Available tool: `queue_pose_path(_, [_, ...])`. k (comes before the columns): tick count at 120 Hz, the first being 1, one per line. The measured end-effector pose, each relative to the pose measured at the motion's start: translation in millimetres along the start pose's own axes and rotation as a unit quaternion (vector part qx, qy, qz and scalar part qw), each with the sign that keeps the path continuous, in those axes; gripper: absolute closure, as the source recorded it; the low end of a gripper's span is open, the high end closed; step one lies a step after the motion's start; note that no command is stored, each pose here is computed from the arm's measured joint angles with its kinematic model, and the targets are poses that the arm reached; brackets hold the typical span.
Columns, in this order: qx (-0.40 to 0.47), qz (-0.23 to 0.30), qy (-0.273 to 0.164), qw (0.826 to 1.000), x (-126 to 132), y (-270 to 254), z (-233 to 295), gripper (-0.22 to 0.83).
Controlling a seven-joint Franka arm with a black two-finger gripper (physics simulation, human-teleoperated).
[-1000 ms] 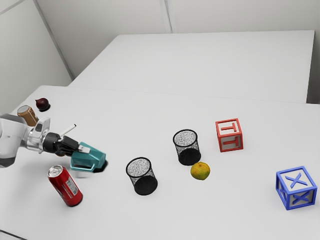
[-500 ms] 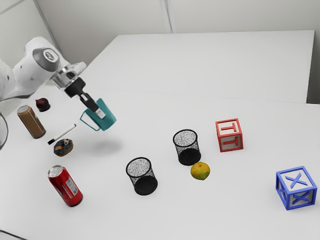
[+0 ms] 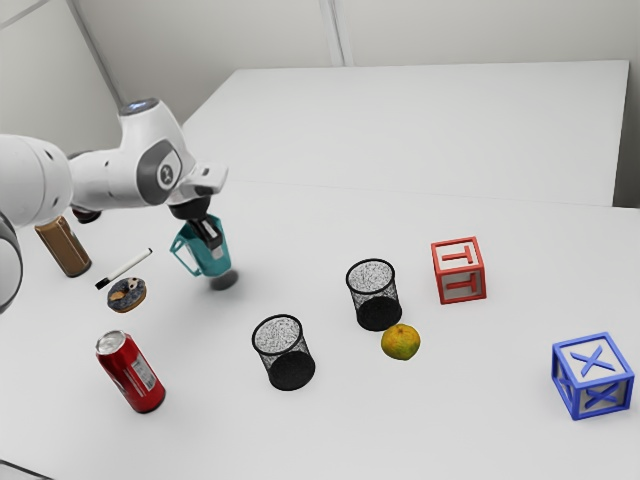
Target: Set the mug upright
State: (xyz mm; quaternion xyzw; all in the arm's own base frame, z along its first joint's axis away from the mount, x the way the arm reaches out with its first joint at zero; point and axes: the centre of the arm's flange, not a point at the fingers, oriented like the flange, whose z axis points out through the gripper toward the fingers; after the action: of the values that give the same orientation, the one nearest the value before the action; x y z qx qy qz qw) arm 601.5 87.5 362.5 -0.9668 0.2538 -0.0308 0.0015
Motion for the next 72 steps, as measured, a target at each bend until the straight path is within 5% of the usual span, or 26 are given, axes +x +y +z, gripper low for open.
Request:
queue_pose_path(24, [0.008, -0.057, 0.010, 0.998, -2.2, 0.5, 8.8, 0.36])
queue_pose_path(45, [0.019, -0.093, 0.029, 0.995, 0.5, -3.6, -8.1, 0.17])
queue_pose_path(72, [0.046, -0.108, 0.100, 0.988, 31.9, -7.0, -227.4, 0.07])
